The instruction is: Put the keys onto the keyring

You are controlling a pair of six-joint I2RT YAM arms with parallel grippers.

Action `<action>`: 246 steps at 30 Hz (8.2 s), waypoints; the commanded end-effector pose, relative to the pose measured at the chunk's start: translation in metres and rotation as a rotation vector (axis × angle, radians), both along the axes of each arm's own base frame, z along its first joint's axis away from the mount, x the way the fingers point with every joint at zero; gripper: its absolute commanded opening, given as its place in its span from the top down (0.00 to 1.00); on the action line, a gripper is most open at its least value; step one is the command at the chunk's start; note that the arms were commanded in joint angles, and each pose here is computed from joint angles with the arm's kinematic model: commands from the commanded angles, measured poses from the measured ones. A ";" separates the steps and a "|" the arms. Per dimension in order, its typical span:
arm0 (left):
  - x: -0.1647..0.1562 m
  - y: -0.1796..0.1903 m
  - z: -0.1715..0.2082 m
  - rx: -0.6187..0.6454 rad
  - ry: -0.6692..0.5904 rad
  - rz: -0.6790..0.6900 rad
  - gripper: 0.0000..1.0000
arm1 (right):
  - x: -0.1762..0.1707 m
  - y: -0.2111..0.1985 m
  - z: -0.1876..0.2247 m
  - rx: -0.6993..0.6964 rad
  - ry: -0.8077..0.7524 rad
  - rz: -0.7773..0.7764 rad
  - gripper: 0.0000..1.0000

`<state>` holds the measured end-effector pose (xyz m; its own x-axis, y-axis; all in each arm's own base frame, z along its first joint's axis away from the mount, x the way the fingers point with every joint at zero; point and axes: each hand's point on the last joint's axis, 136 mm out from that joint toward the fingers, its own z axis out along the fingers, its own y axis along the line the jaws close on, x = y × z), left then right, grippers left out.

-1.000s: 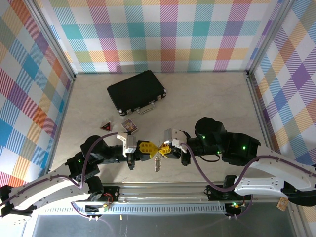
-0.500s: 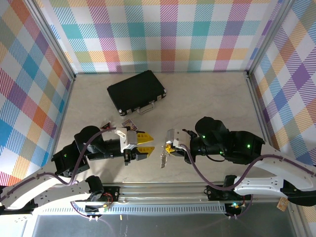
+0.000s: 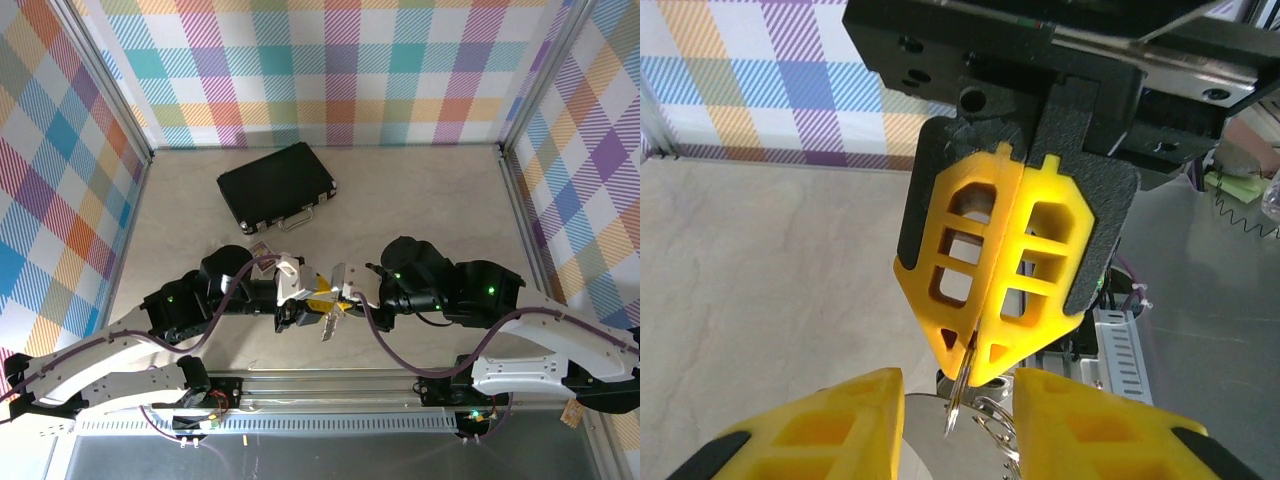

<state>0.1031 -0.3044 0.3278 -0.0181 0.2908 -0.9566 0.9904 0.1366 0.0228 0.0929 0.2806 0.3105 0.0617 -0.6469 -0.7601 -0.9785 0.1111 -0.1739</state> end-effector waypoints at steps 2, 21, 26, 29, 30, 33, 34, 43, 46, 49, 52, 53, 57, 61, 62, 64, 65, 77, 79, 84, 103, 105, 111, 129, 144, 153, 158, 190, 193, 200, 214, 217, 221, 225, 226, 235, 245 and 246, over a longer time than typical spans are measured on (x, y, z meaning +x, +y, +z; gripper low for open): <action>-0.005 -0.002 0.004 0.004 -0.012 -0.031 0.71 | -0.002 0.003 0.011 0.036 -0.015 0.023 1.00; -0.009 0.007 0.026 -0.138 -0.030 -0.015 1.00 | -0.016 0.013 0.014 0.109 0.057 0.071 1.00; -0.017 0.012 0.039 -0.220 -0.048 -0.040 1.00 | -0.024 0.013 0.023 0.177 0.073 0.097 0.89; -0.026 0.015 0.048 -0.295 -0.047 -0.076 1.00 | -0.026 0.013 0.027 0.208 0.079 0.101 0.88; -0.028 0.015 0.050 -0.317 -0.042 -0.083 1.00 | -0.027 0.012 0.028 0.216 0.080 0.105 0.89; -0.031 0.017 0.053 -0.360 -0.033 -0.097 1.00 | -0.029 0.012 0.029 0.219 0.089 0.114 0.89; -0.032 0.017 0.053 -0.366 -0.029 -0.100 1.00 | -0.030 0.011 0.029 0.218 0.090 0.115 0.88; -0.036 0.019 0.065 -0.451 -0.022 -0.121 1.00 | -0.031 0.006 0.031 0.244 0.082 0.111 0.97; -0.036 0.018 0.067 -0.465 -0.019 -0.127 1.00 | -0.033 0.005 0.031 0.250 0.082 0.115 0.98; -0.036 0.017 0.068 -0.482 -0.016 -0.129 1.00 | -0.033 0.003 0.033 0.257 0.076 0.118 0.97; -0.033 0.018 0.068 -0.516 -0.019 -0.116 1.00 | -0.034 0.002 0.034 0.261 0.077 0.121 0.96; -0.033 0.019 0.068 -0.535 -0.023 -0.110 1.00 | -0.034 0.002 0.035 0.262 0.079 0.120 0.96; -0.031 0.023 0.069 -0.590 -0.036 -0.095 1.00 | -0.035 -0.001 0.041 0.280 0.071 0.120 0.89; -0.030 0.021 0.069 -0.584 -0.031 -0.094 1.00 | -0.036 -0.007 0.053 0.332 0.045 0.116 0.69; -0.030 0.021 0.069 -0.581 -0.030 -0.095 1.00 | -0.037 -0.008 0.056 0.349 0.043 0.118 0.66; -0.029 0.020 0.068 -0.581 -0.026 -0.091 1.00 | -0.039 -0.009 0.061 0.380 0.041 0.124 0.62; -0.029 0.020 0.067 -0.581 -0.023 -0.092 1.00 | -0.040 -0.008 0.062 0.395 0.041 0.129 0.61; -0.028 0.015 0.064 -0.598 0.004 -0.106 1.00 | -0.031 0.013 0.075 0.462 0.034 0.125 0.61; -0.029 0.015 0.065 -0.600 0.006 -0.110 1.00 | -0.031 0.014 0.074 0.461 0.033 0.125 0.63; -0.028 0.016 0.065 -0.596 -0.001 -0.103 1.00 | -0.030 0.014 0.069 0.455 0.036 0.122 0.87; 0.004 0.013 0.011 -0.112 -0.073 0.066 0.84 | -0.020 0.009 0.036 0.161 -0.005 0.115 1.00; 0.005 0.010 0.007 -0.066 -0.072 0.058 0.83 | -0.019 0.010 0.030 0.123 0.000 0.124 1.00; 0.004 0.005 0.005 -0.041 -0.061 0.037 0.95 | -0.020 0.014 0.023 0.073 0.015 0.145 1.00; -0.003 0.014 0.040 -0.276 -0.081 0.044 1.00 | -0.019 0.011 0.049 0.241 0.002 0.091 0.86; -0.022 0.013 0.057 -0.481 -0.044 -0.067 1.00 | -0.023 0.014 0.061 0.329 0.036 0.097 0.69; -0.016 0.007 0.054 -0.512 -0.044 -0.055 1.00 | -0.027 0.016 0.068 0.373 0.063 0.124 0.56; -0.017 0.007 0.054 -0.506 -0.048 -0.060 1.00 | -0.026 0.015 0.065 0.375 0.074 0.117 0.53; -0.032 0.006 0.056 -0.522 -0.027 -0.147 1.00 | -0.018 -0.001 0.064 0.436 0.088 0.077 0.60; -0.032 0.007 0.057 -0.522 -0.027 -0.146 1.00 | -0.018 0.001 0.061 0.432 0.099 0.084 0.63; -0.033 0.008 0.056 -0.521 -0.025 -0.145 1.00 | -0.028 0.007 0.059 0.427 0.144 0.154 0.71; -0.027 0.011 0.052 -0.475 -0.030 -0.096 1.00 | -0.034 0.005 0.055 0.387 0.151 0.190 1.00; -0.023 0.012 0.049 -0.420 -0.032 -0.065 0.87 | -0.031 0.004 0.051 0.343 0.144 0.174 1.00; -0.015 0.017 0.039 -0.317 -0.046 -0.007 0.75 | -0.027 0.000 0.046 0.286 0.129 0.153 1.00; -0.013 0.019 0.031 -0.209 -0.049 0.008 0.74 | -0.025 -0.003 0.047 0.256 0.121 0.145 1.00; -0.013 0.019 0.030 -0.190 -0.049 0.008 0.74 | -0.025 -0.003 0.047 0.247 0.119 0.143 1.00; -0.021 0.015 0.029 -0.123 -0.014 -0.044 0.71 | -0.012 0.000 0.032 0.145 0.105 0.095 1.00; -0.022 0.007 0.022 -0.098 0.004 -0.070 0.75 | -0.013 0.002 0.032 0.120 0.104 0.108 1.00; -0.021 0.006 0.022 -0.095 0.004 -0.071 0.75 | -0.013 0.003 0.030 0.114 0.106 0.109 1.00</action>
<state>0.0867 -0.2971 0.3351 -0.0333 0.2207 -0.9748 0.9953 0.0959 -0.0123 0.0823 0.2823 0.3289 0.0109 -0.5655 -0.8247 -0.9986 0.0361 -0.0379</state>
